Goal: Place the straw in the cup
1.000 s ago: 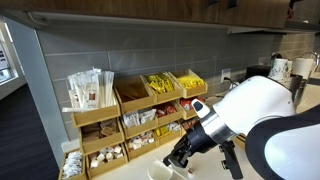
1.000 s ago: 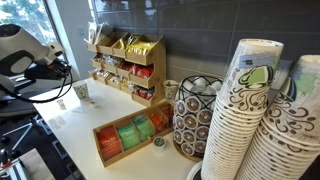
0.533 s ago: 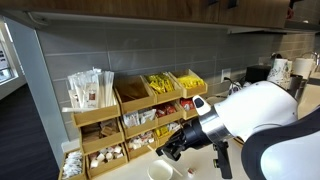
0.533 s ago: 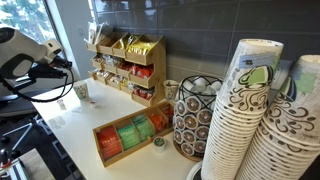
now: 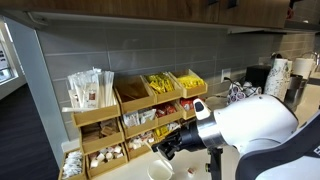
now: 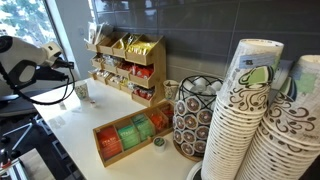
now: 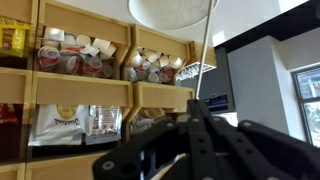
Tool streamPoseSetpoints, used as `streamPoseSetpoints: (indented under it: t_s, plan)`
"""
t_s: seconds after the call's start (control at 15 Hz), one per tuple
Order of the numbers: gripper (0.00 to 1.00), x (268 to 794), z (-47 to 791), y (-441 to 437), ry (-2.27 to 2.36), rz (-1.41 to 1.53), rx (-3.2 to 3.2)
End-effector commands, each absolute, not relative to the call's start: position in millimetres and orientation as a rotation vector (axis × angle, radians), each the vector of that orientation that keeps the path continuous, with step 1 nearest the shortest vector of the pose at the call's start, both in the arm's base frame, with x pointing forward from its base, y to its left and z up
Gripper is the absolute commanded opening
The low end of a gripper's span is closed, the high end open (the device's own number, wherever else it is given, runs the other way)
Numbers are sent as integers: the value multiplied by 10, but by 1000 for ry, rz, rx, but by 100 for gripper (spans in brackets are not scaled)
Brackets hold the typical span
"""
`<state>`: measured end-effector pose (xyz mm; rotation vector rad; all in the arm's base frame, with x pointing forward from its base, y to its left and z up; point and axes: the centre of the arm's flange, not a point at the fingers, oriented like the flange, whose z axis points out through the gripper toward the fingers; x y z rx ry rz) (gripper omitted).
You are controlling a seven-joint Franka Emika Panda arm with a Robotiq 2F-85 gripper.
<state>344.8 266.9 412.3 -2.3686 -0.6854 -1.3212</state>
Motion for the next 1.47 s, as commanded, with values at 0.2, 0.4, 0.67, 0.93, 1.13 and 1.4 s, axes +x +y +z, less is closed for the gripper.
streamPoseSetpoints:
  t_s: [0.2,0.4,0.67,0.93,1.13,1.4]
  plan:
    - [0,3680,3688,2675,-590,-1415,-2383]
    - [0,3701,3648,2707,-572,-1444,-2367]
    - [0,3718,3570,2761,-569,-1430,-2364]
    - [0,3746,3445,2765,-581,-1381,-2403]
    - [26,3769,3400,2769,-584,-1364,-2418]
    - [48,3762,3460,2730,-578,-1358,-2427]
